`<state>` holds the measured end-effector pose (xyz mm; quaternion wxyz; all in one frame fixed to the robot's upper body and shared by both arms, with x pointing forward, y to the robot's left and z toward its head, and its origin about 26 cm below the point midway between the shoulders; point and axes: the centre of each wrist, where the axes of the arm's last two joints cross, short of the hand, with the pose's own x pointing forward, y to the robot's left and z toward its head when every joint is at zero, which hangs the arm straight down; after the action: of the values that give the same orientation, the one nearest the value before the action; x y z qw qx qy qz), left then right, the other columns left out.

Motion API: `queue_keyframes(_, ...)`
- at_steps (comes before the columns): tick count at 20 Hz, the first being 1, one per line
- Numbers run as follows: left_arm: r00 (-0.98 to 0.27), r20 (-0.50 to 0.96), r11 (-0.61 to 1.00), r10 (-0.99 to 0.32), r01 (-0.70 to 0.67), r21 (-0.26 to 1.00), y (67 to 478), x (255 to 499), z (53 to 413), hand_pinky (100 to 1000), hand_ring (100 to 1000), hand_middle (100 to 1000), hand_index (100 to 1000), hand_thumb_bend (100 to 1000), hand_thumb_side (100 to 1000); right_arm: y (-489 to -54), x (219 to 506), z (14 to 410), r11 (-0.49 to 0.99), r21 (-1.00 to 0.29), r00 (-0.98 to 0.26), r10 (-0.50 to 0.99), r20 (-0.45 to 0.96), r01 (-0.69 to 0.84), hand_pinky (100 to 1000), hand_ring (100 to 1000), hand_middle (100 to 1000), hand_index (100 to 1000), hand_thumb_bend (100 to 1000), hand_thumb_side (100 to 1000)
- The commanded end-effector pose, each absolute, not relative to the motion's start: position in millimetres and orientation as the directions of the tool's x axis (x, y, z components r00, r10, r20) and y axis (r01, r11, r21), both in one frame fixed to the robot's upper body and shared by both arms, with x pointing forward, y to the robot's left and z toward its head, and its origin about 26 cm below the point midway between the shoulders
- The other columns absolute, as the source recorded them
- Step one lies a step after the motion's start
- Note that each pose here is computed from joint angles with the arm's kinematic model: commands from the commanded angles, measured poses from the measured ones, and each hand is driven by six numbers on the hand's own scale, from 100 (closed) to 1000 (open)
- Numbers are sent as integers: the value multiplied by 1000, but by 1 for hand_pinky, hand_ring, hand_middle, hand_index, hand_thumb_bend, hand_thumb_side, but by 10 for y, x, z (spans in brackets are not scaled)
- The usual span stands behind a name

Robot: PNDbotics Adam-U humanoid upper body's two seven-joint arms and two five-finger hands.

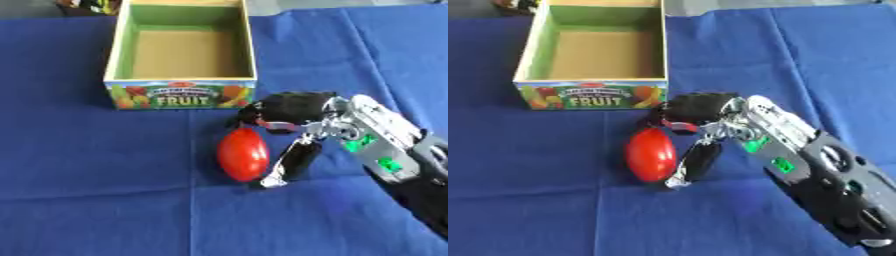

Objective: Pick up objects on the table and place them in the box.

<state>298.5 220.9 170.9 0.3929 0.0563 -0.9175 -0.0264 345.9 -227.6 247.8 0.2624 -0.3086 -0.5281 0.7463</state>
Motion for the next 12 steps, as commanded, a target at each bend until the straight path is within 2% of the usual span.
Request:
queue_keyframes(1, -702, 702, 993, -121, -80, 92, 2209, 2962, 1773, 425, 574, 626, 797, 100, 1000, -2298, 3458, 2543, -288, -957, -665, 721, -195, -32, 626, 725, 733, 949, 516, 558)
queue_keyframes(3, -701, 702, 993, -121, -80, 92, 2209, 2962, 1772, 425, 575, 626, 797, 100, 1000, -2300, 3461, 2536, -278, -960, -667, 720, -189, -28, 591, 699, 705, 922, 510, 544)
queue_keyframes(12, -698, 705, 992, -123, -81, 93, 2212, 2960, 1766, 426, 574, 626, 795, 100, 1000, -2308, 3464, 2528, -249, -968, -671, 723, -168, -26, 573, 657, 618, 792, 463, 550)
